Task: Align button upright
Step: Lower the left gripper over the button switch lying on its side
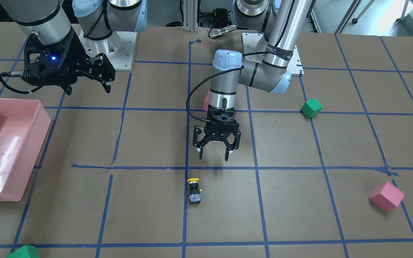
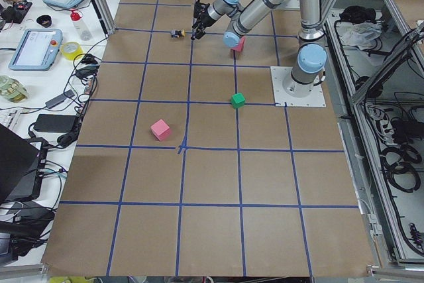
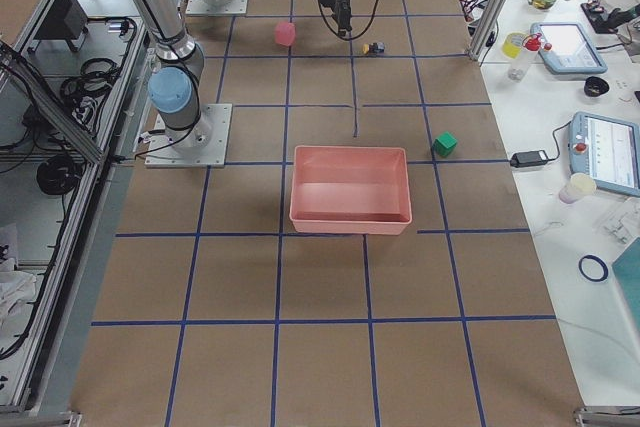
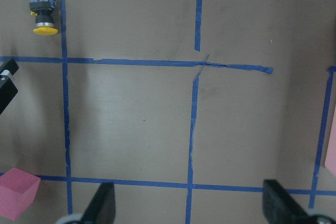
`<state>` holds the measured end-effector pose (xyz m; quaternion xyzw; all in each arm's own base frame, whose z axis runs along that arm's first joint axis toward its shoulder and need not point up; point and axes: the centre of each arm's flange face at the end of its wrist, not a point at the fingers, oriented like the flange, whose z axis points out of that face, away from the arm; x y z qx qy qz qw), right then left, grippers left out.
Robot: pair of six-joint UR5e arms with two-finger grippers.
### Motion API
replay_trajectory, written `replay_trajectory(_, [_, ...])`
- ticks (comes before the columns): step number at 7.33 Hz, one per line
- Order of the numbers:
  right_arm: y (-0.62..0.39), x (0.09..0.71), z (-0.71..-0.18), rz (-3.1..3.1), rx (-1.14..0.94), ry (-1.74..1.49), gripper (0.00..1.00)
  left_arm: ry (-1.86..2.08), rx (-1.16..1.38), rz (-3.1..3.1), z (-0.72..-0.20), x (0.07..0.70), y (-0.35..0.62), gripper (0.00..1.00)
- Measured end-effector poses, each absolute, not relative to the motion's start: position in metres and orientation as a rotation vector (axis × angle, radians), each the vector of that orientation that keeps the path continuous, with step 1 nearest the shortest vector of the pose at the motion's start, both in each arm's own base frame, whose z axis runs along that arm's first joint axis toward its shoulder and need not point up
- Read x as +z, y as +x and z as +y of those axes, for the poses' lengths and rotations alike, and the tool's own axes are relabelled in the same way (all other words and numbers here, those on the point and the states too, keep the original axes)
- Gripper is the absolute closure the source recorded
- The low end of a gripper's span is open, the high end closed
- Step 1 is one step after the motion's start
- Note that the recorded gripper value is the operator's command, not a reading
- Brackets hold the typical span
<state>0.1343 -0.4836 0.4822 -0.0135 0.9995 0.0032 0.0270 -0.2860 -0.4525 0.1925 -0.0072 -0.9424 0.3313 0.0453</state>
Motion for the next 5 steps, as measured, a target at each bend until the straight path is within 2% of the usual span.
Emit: replay_trajectory(5, [0.16, 0.481, -0.472, 3.15, 0.013, 0.06, 0.0, 0.012, 1.127, -2.867, -0.488, 0.148, -0.338, 0.17])
